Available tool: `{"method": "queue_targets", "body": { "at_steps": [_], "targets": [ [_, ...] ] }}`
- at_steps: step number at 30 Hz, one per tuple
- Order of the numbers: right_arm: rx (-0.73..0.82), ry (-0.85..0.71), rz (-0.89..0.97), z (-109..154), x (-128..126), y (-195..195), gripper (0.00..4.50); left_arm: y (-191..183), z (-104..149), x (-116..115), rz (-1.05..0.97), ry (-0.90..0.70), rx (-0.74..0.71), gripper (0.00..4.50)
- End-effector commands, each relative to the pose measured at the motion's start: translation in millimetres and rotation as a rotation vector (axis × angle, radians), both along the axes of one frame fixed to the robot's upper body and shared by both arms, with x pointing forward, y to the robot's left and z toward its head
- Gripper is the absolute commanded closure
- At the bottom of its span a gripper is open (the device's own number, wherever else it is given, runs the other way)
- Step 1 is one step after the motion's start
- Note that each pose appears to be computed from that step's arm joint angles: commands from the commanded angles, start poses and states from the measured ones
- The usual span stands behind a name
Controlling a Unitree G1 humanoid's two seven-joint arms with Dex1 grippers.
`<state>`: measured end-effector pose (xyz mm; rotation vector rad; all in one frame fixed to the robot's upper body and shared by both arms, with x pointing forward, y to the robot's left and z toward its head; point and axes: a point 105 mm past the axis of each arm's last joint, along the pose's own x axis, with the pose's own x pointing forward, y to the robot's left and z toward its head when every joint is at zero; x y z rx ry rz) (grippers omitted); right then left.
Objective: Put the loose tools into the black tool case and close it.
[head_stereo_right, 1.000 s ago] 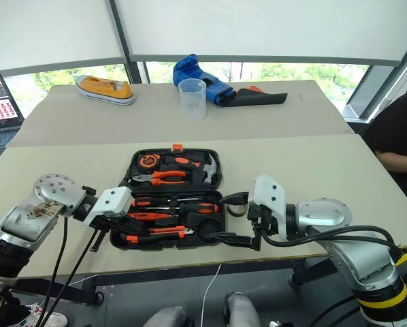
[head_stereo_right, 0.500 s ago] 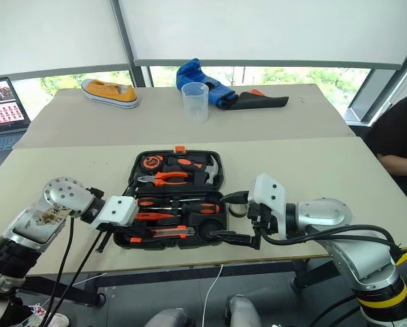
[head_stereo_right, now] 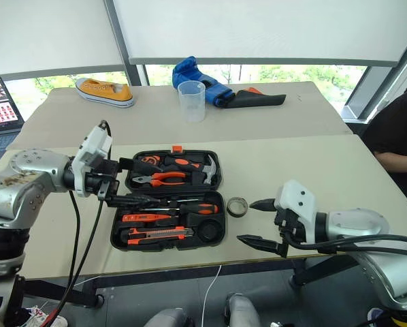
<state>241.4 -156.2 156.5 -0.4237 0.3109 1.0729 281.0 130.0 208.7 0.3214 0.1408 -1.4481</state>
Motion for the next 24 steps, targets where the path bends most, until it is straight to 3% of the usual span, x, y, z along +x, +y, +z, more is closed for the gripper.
{"method": "queue_targets", "body": {
  "at_steps": [1,11,14,19,24],
  "targets": [
    [-0.05,-0.079,-0.014,2,13,-2,0.0,-7,1,-7,-0.064,-0.059,0.011,0.02],
    [-0.167,-0.16,0.005,-26,58,5,0.0,-10,-12,-2,-0.092,-0.1,0.054,0.02],
    [-0.17,-0.185,0.011,-30,66,11,0.69,-11,-14,-3,-0.094,-0.111,0.068,0.0],
    [-0.177,-0.203,0.02,-34,73,17,2.26,-13,-14,-4,-0.085,-0.115,0.068,0.0],
    [-0.199,-0.192,0.045,-42,76,21,2.26,-15,-13,-3,-0.072,-0.123,0.069,0.0]
  ]
}}
